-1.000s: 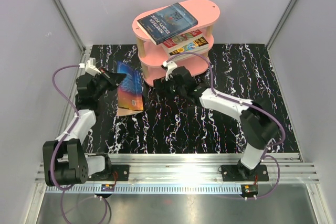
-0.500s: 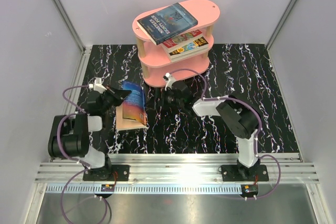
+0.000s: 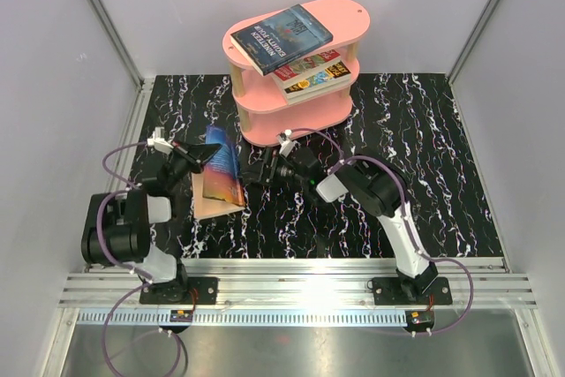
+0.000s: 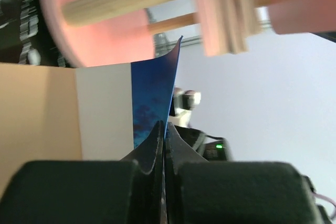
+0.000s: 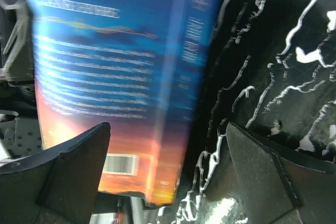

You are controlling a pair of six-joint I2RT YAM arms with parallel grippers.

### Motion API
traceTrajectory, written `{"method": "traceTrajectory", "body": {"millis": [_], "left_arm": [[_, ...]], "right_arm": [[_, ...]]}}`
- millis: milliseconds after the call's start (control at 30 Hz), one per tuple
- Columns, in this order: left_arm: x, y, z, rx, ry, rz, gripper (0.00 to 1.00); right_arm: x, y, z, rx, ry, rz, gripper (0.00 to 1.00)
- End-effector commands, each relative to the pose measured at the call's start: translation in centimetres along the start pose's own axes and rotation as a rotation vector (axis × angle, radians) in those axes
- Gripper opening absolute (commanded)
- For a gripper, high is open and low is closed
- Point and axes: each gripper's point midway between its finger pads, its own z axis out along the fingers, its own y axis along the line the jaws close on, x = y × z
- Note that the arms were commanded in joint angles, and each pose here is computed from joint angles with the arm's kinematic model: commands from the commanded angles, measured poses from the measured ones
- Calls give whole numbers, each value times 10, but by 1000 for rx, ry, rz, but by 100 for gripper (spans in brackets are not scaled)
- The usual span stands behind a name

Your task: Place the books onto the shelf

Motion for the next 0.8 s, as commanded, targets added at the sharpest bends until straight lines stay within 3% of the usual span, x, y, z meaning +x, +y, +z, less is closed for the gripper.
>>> {"method": "traceTrajectory", "body": {"millis": [0,133,433,467,500,567,600,767], "left_arm": [[-21,-95,-8,267,-55,207,0],[-23,-127,-13,314,-53,254,0],[-16,-126,-9,332,-47,255,0],[-14,-106,-5,306,-36,203,0],[-14,-115,-8,376,-51,232,0],[-10,-101,-5,397,-32,157,0],[-13,-75,7,339,-16,100,0],[-7,-43,24,291,41,117,0]], "right_arm": [[-4,11,-6,-120,-28,61,100],[-6,9,-13,-238,-59,210,100],[-14,50,-15,-341,-38,146,100],[-16,52,-16,-345,-41,143,100],[-17,56,-15,-354,-41,139,100],[-17,57,-15,-358,-36,144,100],[-17,56,-16,-353,-39,150,100],[-7,40,-13,-329,-7,182,100]]}}
